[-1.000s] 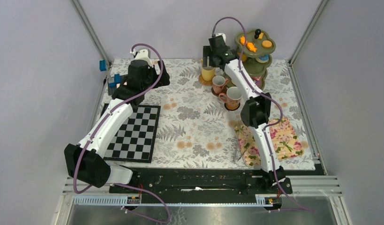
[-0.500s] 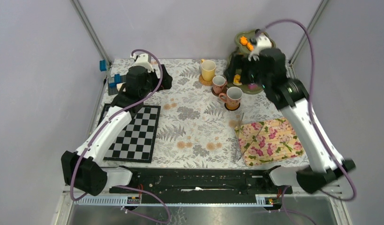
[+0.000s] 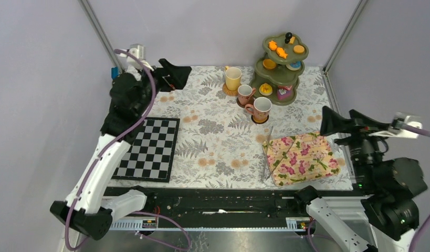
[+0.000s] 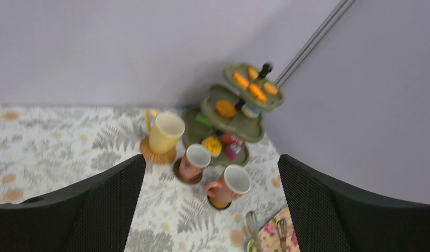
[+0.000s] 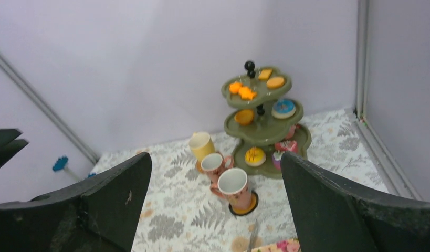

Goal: Serve the afternoon tea

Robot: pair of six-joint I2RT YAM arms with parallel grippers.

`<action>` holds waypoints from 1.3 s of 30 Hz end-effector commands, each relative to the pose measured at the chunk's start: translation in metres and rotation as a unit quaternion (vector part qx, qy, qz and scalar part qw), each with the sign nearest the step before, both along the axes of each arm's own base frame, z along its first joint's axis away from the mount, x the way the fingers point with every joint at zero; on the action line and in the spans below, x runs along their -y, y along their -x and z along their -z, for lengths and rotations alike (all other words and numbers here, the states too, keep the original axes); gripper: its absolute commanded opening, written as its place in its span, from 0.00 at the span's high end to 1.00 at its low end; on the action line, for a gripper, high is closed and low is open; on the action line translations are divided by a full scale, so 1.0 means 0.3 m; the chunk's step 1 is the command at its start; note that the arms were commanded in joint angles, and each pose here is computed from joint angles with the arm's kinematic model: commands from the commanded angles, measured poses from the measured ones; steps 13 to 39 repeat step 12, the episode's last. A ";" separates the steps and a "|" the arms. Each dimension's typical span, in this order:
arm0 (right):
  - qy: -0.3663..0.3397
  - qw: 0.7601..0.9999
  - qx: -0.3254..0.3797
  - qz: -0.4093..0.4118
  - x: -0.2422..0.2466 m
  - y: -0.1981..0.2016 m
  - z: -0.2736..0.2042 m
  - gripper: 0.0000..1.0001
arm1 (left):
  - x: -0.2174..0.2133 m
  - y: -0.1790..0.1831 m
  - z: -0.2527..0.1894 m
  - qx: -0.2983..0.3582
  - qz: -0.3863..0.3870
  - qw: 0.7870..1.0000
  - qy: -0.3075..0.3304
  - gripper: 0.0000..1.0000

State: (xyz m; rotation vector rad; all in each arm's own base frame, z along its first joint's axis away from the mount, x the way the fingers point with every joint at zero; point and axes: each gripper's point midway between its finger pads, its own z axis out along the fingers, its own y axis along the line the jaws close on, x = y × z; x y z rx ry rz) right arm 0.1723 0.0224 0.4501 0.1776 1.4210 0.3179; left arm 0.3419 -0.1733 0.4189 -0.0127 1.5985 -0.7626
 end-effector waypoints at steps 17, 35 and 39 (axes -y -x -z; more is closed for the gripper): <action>0.048 0.998 0.030 0.005 -0.023 -0.067 -0.046 0.00 | -0.227 0.324 -0.435 0.222 -0.082 0.971 0.036 0.01; 0.048 0.998 0.030 0.005 -0.023 -0.067 -0.046 0.00 | -0.227 0.324 -0.435 0.222 -0.082 0.971 0.036 0.01; 0.048 0.998 0.030 0.005 -0.023 -0.067 -0.046 0.00 | -0.227 0.324 -0.435 0.222 -0.082 0.971 0.036 0.01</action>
